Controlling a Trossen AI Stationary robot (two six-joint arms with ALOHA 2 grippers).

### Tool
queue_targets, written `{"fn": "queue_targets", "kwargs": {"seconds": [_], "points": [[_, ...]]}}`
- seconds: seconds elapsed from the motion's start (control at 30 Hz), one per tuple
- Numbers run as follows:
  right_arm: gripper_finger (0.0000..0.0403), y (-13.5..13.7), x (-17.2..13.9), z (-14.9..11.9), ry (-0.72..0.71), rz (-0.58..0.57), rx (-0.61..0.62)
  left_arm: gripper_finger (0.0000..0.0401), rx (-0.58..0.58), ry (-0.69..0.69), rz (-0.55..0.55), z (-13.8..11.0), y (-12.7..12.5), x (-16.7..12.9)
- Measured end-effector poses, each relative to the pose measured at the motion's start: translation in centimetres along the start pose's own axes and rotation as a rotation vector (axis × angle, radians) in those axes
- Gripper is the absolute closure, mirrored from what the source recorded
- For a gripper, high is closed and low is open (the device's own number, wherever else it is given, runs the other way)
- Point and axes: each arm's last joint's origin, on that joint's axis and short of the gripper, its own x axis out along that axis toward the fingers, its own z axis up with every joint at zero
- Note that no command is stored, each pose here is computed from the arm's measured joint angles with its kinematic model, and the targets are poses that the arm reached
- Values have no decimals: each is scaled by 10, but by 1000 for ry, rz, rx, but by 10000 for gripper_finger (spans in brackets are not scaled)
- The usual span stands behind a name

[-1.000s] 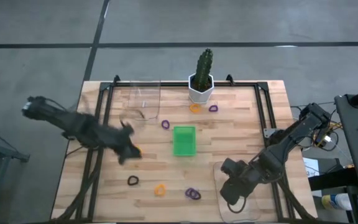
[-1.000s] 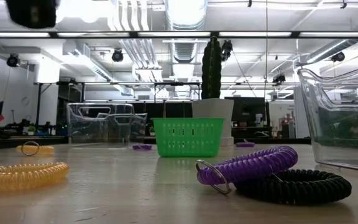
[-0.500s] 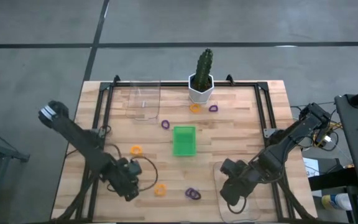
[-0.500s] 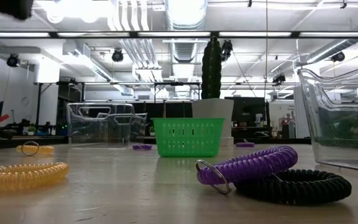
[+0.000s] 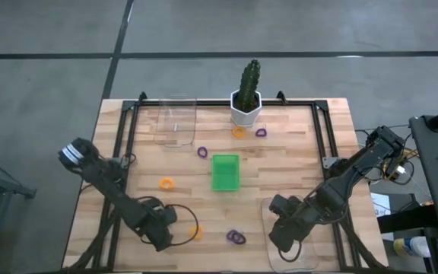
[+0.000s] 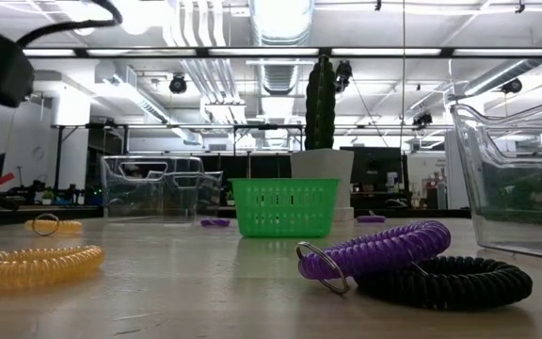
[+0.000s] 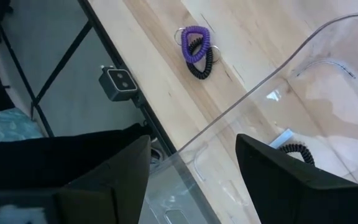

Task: Sort spring keychains
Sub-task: Put the left black spring keychain into the bottom transparent bin

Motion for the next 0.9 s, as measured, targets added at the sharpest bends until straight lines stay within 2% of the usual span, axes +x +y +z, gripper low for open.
{"fn": "queue_targets", "kwargs": {"seconds": [0.17,0.27,0.4,0.43,0.57,0.73,0.9], "points": [[174,0,0,0,0,1,0,219,10,25,40,-1,0,10],[177,0,0,0,-1,3,0,265,23,31,60,-1,1,13],[177,0,0,0,-1,5,1,365,18,32,80,1,4,13],[177,1,0,0,-2,7,1,380,12,29,79,2,5,12],[177,3,0,1,-6,30,3,393,-4,-3,35,5,5,3],[177,7,0,1,-15,72,-5,397,-64,-113,-96,10,2,-38],[177,16,-1,5,-88,150,-58,400,-148,-379,-280,19,3,-102]]}}
